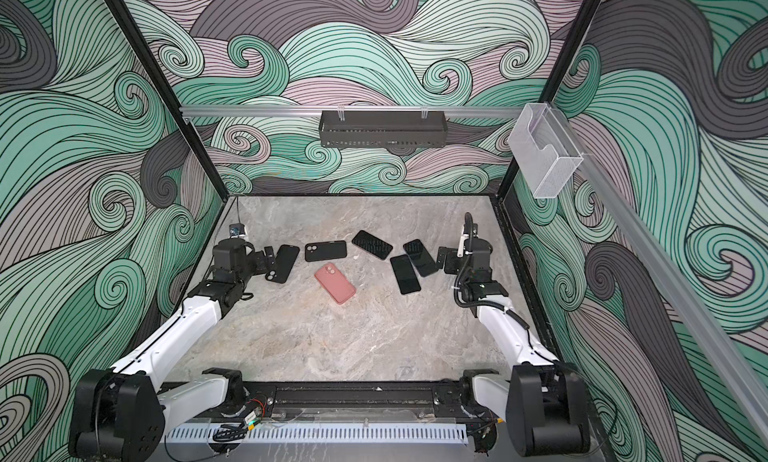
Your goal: Put the phone into the phone case
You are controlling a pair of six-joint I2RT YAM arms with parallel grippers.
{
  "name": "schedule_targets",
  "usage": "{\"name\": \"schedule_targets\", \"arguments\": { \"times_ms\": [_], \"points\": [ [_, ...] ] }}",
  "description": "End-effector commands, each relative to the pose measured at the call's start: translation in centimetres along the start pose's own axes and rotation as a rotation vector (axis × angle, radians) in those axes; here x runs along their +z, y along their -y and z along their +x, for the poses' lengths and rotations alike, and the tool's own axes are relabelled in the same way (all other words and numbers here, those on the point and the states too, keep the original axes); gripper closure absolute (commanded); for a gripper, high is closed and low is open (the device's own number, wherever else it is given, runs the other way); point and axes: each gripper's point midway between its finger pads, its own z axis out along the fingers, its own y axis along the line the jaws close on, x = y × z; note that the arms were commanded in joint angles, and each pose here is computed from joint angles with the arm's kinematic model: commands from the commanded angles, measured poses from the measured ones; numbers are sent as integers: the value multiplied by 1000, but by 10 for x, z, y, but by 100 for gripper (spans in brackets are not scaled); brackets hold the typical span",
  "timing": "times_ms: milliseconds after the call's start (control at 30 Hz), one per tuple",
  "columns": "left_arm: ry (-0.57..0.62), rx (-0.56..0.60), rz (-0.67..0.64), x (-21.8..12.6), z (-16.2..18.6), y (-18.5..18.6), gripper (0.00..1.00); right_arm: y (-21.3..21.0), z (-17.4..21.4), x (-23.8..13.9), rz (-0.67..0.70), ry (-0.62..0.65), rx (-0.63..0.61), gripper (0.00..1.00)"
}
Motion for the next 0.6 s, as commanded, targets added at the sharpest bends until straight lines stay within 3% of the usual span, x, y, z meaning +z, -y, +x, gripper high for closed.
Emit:
{"name": "schedule_targets", "arguments": {
  "times_ms": [0, 367, 567],
  "points": [
    [-114, 27, 93, -14, -1, 20, 1, -10, 6, -13, -38, -71, 34, 1],
    [-236, 96, 437, -40, -2, 85, 5, -32, 10, -38, -121, -97, 56, 1],
    [-315, 150, 470, -34, 15, 104, 11, -42, 11, -47, -157, -112, 43, 1]
  ]
}}
